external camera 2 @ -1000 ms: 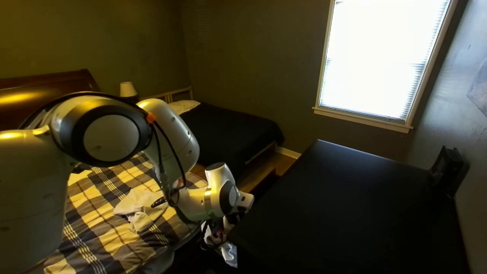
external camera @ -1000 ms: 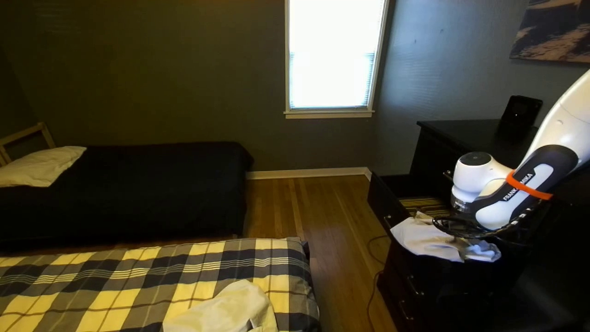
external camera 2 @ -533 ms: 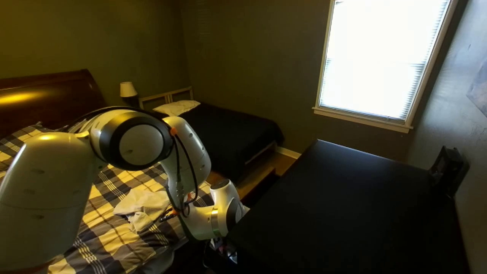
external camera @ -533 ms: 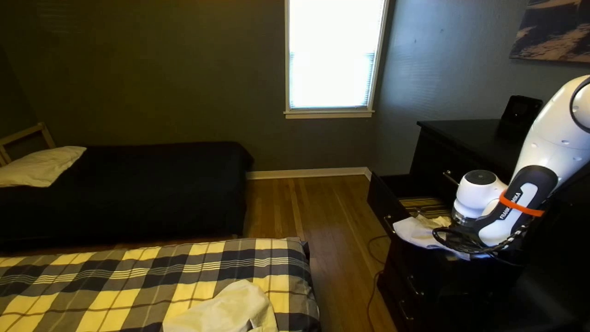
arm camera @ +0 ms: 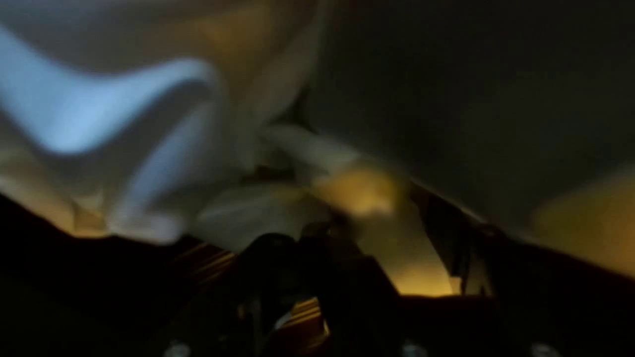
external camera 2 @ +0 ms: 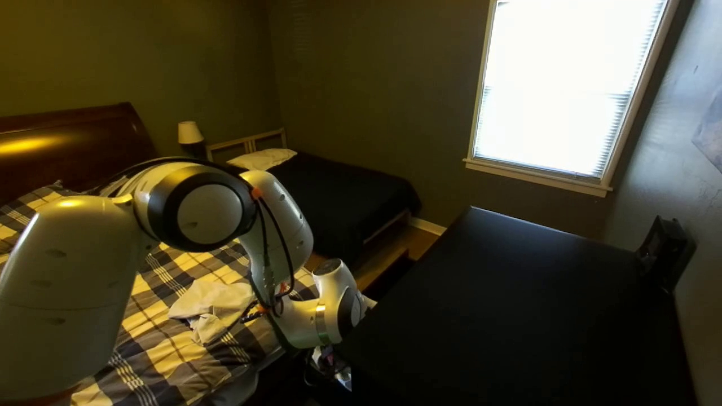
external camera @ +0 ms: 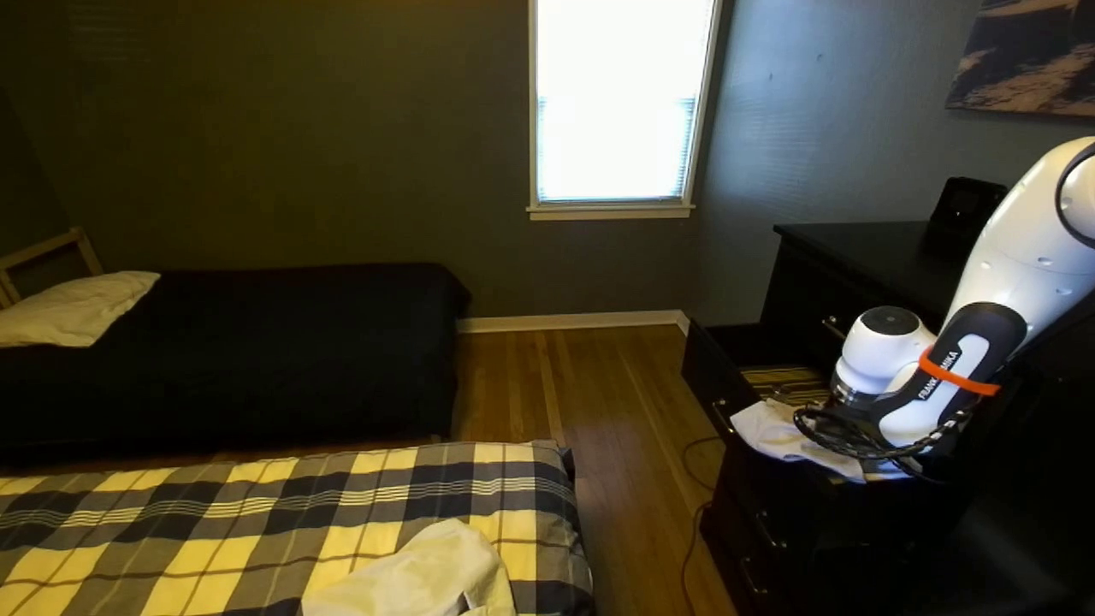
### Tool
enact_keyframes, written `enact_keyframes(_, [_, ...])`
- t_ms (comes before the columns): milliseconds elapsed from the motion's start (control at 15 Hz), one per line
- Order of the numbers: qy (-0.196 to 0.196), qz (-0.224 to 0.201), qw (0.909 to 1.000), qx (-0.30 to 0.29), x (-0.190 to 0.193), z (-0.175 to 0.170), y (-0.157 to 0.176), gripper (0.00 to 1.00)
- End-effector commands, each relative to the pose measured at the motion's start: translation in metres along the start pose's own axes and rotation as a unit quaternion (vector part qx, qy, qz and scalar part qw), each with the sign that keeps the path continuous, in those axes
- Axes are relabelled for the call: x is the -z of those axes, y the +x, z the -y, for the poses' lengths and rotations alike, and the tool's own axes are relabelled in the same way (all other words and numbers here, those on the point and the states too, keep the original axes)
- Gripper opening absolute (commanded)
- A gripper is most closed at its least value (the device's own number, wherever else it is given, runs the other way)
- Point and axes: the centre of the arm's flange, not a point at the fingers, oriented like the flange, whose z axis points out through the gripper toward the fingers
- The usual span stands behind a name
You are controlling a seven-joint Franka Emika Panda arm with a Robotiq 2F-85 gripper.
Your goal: Push the white cloth into the open drawer and then close it
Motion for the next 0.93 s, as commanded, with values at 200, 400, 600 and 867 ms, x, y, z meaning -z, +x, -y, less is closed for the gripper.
enact_keyframes(200, [0.068,-0.047,0.9966,0.004,0.091,0.026,0.011,0.99])
enact_keyframes(400, [0.126,-0.059,0.9886,0.057,0.127,0.042,0.002,1.00])
enact_keyframes(600, [0.179,-0.041,0.9757,0.120,0.149,0.065,-0.028,1.00])
enact_keyframes(867, [0.205,0.016,0.9572,0.204,0.152,0.091,-0.078,1.00])
